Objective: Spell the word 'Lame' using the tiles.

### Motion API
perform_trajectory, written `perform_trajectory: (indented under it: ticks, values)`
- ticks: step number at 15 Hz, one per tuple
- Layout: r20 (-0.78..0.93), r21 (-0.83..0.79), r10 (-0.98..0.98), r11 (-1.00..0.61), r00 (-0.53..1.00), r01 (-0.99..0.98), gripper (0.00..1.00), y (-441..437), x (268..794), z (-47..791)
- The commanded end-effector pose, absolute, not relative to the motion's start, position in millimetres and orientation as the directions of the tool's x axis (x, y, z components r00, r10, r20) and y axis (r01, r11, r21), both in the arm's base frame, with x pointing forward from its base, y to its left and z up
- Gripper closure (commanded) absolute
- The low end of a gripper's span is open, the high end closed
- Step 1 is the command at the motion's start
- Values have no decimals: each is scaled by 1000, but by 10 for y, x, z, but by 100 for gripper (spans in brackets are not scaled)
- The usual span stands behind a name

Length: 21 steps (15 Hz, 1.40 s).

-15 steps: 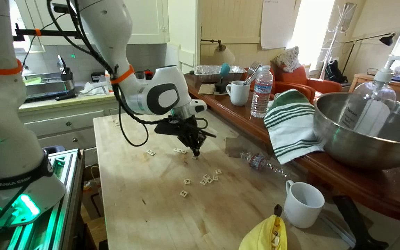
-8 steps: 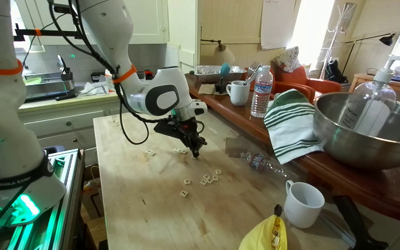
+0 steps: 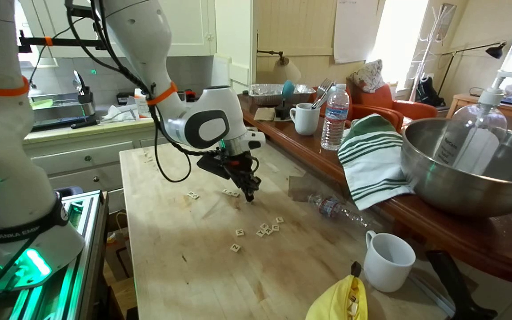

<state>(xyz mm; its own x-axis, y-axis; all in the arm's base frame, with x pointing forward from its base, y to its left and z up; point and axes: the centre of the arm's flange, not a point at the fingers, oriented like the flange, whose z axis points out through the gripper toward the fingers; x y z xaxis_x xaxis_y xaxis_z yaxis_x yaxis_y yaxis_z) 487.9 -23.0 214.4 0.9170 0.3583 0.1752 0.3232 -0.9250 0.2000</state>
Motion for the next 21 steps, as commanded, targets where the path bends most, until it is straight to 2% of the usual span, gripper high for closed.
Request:
perform_trajectory:
  ticks: [1, 5, 11, 21]
  values:
    - [148, 185, 334, -934, 931, 306, 100, -218, 4916, 2062]
    - [109, 186, 492, -864, 864, 468, 100, -145, 4855, 2014]
    - [81, 210, 730, -678, 679, 704, 100, -88, 4801, 2011]
    - [-1, 247, 921, -377, 389, 893, 100, -61, 4698, 1989]
